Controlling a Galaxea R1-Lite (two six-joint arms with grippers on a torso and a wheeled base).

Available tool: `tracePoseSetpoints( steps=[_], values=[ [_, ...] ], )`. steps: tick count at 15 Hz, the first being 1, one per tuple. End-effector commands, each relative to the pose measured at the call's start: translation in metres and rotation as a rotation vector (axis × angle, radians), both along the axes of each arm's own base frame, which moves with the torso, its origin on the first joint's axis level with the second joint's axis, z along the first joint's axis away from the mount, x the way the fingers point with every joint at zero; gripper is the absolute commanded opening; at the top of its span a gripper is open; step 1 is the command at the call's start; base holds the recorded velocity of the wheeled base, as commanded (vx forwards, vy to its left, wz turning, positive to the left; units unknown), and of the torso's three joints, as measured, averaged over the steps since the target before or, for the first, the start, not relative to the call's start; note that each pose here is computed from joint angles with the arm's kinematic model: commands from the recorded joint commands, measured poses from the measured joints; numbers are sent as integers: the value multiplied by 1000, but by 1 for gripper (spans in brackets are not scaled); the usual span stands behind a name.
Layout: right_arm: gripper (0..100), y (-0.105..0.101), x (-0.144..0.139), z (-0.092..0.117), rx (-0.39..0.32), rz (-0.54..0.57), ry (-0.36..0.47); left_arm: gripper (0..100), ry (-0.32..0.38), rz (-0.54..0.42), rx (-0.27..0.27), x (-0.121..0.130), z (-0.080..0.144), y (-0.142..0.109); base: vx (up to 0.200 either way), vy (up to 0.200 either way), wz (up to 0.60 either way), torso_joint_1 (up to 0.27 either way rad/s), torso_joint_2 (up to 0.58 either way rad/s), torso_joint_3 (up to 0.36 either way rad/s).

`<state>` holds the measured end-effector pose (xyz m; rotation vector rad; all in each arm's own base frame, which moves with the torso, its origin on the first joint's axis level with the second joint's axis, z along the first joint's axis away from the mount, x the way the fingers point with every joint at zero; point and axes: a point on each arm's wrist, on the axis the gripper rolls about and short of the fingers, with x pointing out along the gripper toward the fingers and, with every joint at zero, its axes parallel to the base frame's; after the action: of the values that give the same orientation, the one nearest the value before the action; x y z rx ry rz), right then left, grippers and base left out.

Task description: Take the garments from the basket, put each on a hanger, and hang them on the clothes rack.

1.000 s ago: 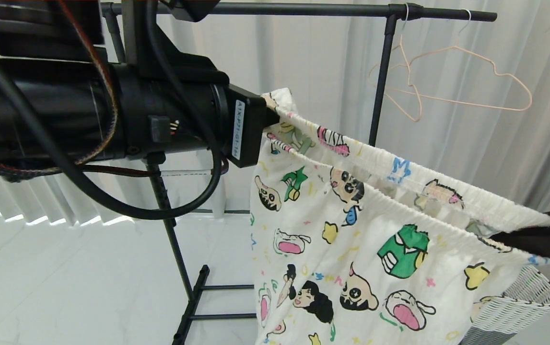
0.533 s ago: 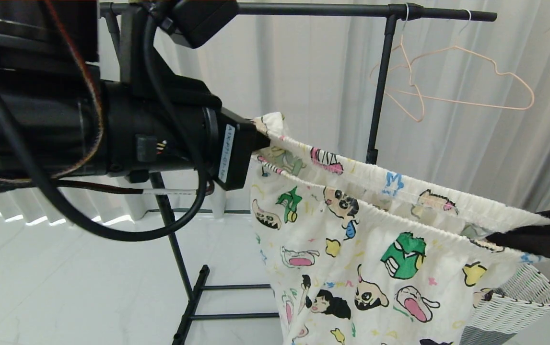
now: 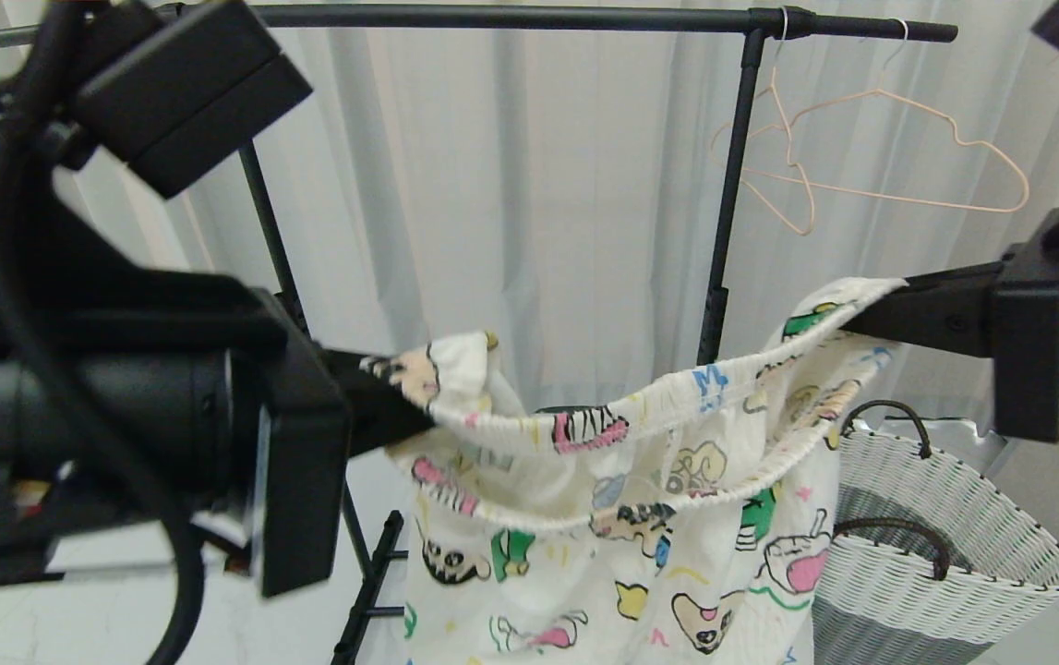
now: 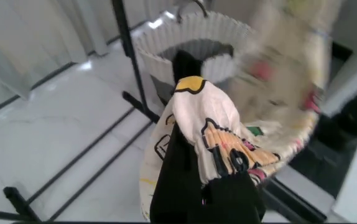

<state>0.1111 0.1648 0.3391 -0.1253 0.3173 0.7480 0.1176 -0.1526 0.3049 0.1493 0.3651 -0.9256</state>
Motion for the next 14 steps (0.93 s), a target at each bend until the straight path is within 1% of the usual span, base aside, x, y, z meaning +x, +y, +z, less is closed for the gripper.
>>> tracePoseSetpoints(
  steps=[1,2,3,5,8,9,10,11,12,13,14],
  values=[
    [0,17,18,-7,-26,-19,23,0,-24,-37,44,-41,-16,5,0,0,0,0,0,0],
    [0,20,21,-5,-20,-7,26,0,-29,-39,49,-48,-17,2,0,0,0,0,0,0],
    [0,22,24,-4,-14,-5,27,0,-23,-64,45,-53,-18,-1,0,0,0,0,0,0],
    [0,25,27,-1,-5,-1,24,0,-19,-67,53,-54,-19,-3,0,0,0,0,0,0],
    [0,24,26,-1,-6,-2,24,0,-19,-63,60,-53,-21,-4,0,0,0,0,0,0],
    [0,22,25,-1,-10,-2,27,0,-18,-47,77,-51,-25,-4,0,0,0,0,0,0],
    [0,17,22,2,-11,-3,26,0,-26,14,103,-44,-28,-7,0,0,0,0,0,0],
    [0,11,18,4,-18,-6,30,0,-35,101,118,-32,-28,-9,0,0,0,0,0,0],
    [0,3,12,5,-24,-6,34,0,-43,192,120,-14,-26,-13,0,0,0,0,0,0],
    [0,-5,7,6,-32,-8,39,0,-64,279,101,3,-22,-17,0,0,0,0,0,0],
    [0,-13,1,8,-32,-8,39,0,-94,324,59,14,-17,-25,0,0,0,0,0,0]
  ],
)
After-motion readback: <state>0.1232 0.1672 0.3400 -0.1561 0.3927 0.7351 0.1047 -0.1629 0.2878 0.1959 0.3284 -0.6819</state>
